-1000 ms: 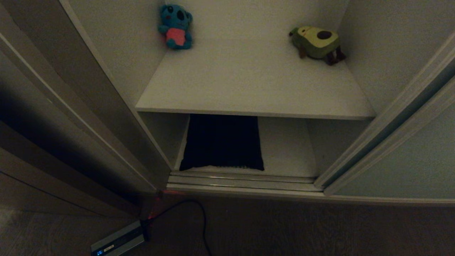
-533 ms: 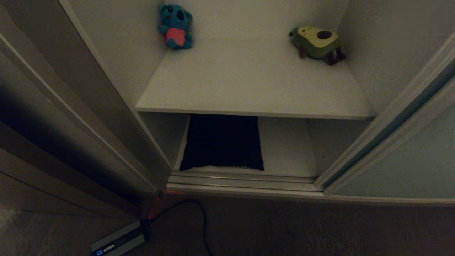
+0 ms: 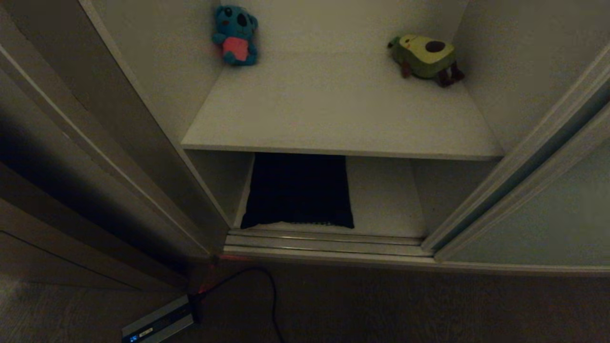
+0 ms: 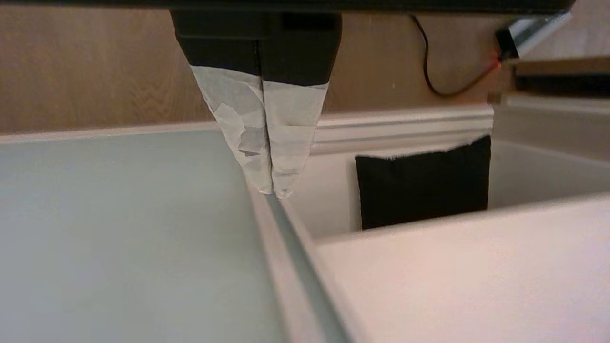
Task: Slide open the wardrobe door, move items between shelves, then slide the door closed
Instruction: Close the door
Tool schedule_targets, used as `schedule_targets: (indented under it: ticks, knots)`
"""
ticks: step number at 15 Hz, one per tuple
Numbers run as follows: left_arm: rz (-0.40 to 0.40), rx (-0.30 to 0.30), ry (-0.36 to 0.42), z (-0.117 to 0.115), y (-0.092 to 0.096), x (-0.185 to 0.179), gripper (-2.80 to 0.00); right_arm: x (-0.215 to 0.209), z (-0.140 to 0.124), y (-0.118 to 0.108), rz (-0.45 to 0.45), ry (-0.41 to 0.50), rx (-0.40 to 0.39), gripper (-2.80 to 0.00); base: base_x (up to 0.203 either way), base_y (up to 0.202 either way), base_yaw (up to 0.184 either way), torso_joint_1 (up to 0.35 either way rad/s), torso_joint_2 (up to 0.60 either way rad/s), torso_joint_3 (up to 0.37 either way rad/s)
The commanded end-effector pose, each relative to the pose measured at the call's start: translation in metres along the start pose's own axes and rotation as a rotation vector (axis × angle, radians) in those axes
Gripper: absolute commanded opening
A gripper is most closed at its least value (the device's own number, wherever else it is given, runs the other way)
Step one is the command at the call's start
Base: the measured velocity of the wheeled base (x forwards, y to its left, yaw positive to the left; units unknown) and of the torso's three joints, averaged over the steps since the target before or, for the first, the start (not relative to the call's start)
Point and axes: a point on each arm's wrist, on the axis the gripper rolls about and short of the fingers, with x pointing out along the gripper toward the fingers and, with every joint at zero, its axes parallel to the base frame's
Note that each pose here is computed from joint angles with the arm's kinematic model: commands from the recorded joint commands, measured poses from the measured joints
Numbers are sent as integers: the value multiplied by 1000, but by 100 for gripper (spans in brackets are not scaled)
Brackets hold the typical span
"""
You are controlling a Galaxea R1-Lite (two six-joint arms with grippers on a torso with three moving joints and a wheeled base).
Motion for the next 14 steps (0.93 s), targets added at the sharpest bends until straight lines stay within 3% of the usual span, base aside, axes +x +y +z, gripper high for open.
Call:
schedule_targets:
  ticks: [1,14]
  knots:
    - [1,1,2,0,0,0,-280,12,1,-8,4,13,15,-280,0,0,0,0,0,0]
    - [1,1,2,0,0,0,-280,49,4,-15,37,-12,-19,-280,0,0,0,0,0,0]
